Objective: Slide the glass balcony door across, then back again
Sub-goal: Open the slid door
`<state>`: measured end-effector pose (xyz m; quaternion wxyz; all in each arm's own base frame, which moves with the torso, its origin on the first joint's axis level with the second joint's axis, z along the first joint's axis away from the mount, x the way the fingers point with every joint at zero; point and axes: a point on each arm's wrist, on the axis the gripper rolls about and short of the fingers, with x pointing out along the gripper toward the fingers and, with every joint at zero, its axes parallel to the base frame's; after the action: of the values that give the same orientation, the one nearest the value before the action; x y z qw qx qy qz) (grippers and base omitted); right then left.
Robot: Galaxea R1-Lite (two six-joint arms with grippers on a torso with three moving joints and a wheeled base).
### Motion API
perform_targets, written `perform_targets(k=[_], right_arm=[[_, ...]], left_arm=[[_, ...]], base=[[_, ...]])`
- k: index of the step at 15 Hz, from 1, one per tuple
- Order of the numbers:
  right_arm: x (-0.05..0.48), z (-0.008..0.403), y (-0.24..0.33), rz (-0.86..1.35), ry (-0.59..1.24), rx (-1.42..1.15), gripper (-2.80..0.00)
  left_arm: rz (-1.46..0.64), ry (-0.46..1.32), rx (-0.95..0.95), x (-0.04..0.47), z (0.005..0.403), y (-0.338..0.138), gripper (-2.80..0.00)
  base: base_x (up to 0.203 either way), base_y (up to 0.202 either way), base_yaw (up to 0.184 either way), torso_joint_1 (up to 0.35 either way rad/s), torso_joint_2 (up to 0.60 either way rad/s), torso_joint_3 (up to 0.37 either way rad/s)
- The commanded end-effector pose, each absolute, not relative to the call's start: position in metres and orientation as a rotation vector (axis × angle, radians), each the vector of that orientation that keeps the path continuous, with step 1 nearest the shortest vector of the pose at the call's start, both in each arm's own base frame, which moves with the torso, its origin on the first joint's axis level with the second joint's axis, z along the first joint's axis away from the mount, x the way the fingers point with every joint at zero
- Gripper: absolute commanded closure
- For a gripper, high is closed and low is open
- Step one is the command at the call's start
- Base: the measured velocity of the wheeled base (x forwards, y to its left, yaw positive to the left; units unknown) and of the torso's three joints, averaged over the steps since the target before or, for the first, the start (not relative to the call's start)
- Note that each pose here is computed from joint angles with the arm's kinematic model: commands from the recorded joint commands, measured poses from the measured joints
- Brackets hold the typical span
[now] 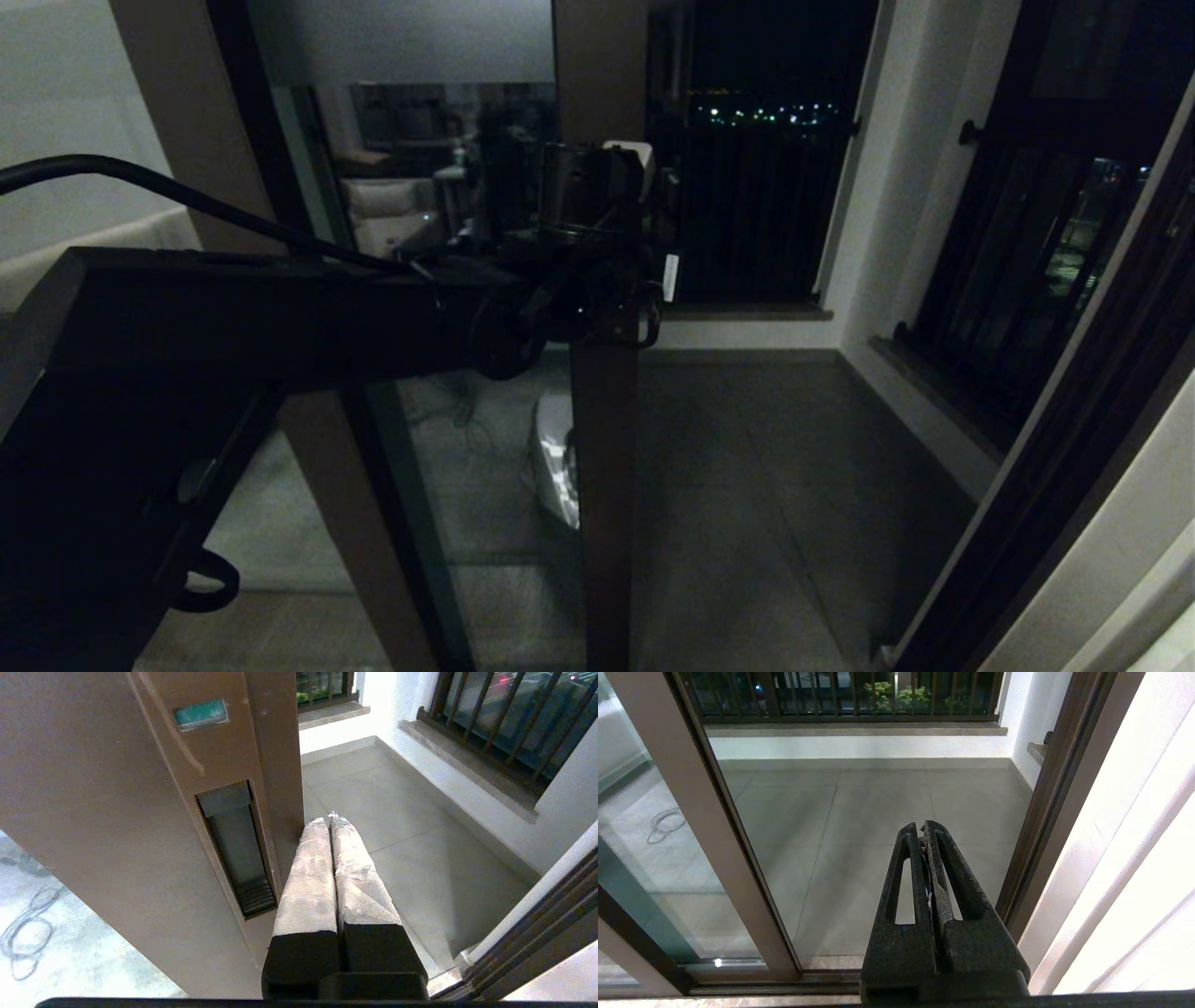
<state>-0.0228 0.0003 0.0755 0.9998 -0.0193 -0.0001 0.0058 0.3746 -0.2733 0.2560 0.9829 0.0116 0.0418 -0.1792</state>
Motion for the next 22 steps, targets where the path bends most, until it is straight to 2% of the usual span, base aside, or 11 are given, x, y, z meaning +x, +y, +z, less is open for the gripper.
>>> perform_targets(k=[1, 22], right_arm=[[-0.023, 0.076, 0.0, 0.012, 0.001, -0.04, 0.0], [-0.023, 0.076, 0.0, 0.012, 0.001, -0.04, 0.0]], left_arm=[[-0.346, 0.082, 0.021, 0.377, 0.256, -0.27, 0.0], [-0.281, 0.108, 0.03, 0.384, 0.255, -0.239, 0.0]], base=[[0.0, 0.0, 0.0, 0.0, 0.0, 0.0], [0.0, 0.0, 0.0, 0.0, 0.0, 0.0]])
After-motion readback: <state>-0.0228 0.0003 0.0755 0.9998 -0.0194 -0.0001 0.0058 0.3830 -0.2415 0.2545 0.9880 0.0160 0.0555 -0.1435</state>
